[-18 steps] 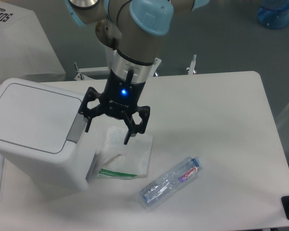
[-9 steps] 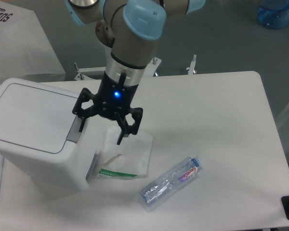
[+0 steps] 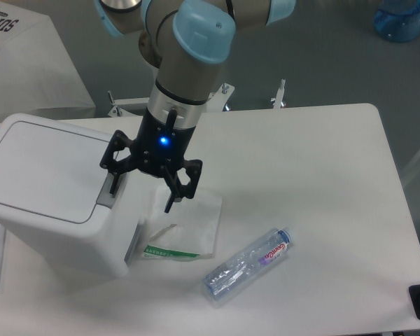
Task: Open the trash can
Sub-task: 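Lower the gripper finger against the lid's front edge, then push the lid edge upward with the gripper finger to flip it open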
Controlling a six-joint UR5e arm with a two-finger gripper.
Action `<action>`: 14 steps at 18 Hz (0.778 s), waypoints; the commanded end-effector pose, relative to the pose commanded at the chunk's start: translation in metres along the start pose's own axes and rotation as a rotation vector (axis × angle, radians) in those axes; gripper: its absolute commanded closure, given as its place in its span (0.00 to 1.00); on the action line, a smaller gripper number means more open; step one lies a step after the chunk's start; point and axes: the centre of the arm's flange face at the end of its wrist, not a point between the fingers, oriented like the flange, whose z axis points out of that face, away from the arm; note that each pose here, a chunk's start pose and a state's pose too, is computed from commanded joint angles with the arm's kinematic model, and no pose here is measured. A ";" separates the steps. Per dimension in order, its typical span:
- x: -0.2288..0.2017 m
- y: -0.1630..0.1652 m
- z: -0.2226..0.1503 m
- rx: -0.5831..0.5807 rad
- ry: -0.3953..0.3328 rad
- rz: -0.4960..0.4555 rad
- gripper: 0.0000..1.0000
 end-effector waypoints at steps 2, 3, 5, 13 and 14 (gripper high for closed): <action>0.000 0.000 0.000 0.000 0.000 0.000 0.00; 0.001 0.000 0.000 0.000 0.001 0.001 0.00; 0.000 -0.001 -0.001 0.001 -0.001 -0.002 0.00; -0.001 -0.001 0.001 -0.001 0.001 -0.004 0.00; 0.000 -0.002 -0.001 0.003 0.000 -0.003 0.00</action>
